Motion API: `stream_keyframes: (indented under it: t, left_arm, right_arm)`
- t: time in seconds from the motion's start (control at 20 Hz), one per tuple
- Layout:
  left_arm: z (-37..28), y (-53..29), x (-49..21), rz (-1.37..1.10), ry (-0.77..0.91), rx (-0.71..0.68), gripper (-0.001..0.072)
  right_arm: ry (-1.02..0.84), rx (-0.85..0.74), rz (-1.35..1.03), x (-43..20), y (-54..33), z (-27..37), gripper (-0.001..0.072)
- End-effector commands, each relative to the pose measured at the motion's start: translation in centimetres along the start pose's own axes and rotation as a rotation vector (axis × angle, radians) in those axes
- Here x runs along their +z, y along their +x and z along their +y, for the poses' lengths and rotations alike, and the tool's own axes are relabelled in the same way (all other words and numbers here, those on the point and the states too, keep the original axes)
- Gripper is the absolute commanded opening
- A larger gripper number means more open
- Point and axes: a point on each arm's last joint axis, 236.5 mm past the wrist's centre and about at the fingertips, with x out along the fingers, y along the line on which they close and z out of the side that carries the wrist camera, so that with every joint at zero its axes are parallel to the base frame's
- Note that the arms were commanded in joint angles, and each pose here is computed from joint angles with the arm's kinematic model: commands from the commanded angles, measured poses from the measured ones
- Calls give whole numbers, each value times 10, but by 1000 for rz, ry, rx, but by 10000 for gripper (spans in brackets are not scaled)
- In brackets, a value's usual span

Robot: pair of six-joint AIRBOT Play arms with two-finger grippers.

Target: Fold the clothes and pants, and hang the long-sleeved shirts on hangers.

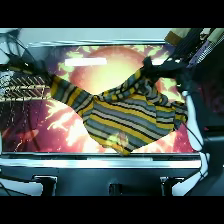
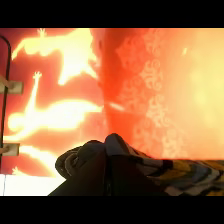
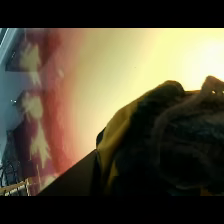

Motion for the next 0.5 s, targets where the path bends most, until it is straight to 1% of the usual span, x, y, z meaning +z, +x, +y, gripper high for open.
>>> stream_keyframes:
  t: [0.0,0.05,0.1,0.15,0.2,0.3,0.35,0.45]
  left_arm:
    - [13,71,-41,152,-32,17,20]
    - [14,77,-45,165,-33,18,20]
    - [15,81,-47,174,-36,19,20]
    - [15,82,-48,176,-36,19,20]
    - [15,81,-47,174,-36,19,20]
    - [15,79,-47,174,-32,18,20]
    - [15,77,-48,180,-32,18,20]
    - [14,75,-55,211,-32,17,21]
  right_arm:
    - [48,1,-18,-19,53,-22,216]
    - [48,4,-10,-20,51,-19,337]
    - [41,5,9,-20,43,-16,442]
    - [18,4,38,-19,29,-11,458]
    - [-44,5,75,-17,6,-6,459]
    - [-227,-2,145,-7,-56,0,459]
    - [-295,-29,163,1,-91,-3,459]
    - [-382,-150,169,17,-166,-27,459]
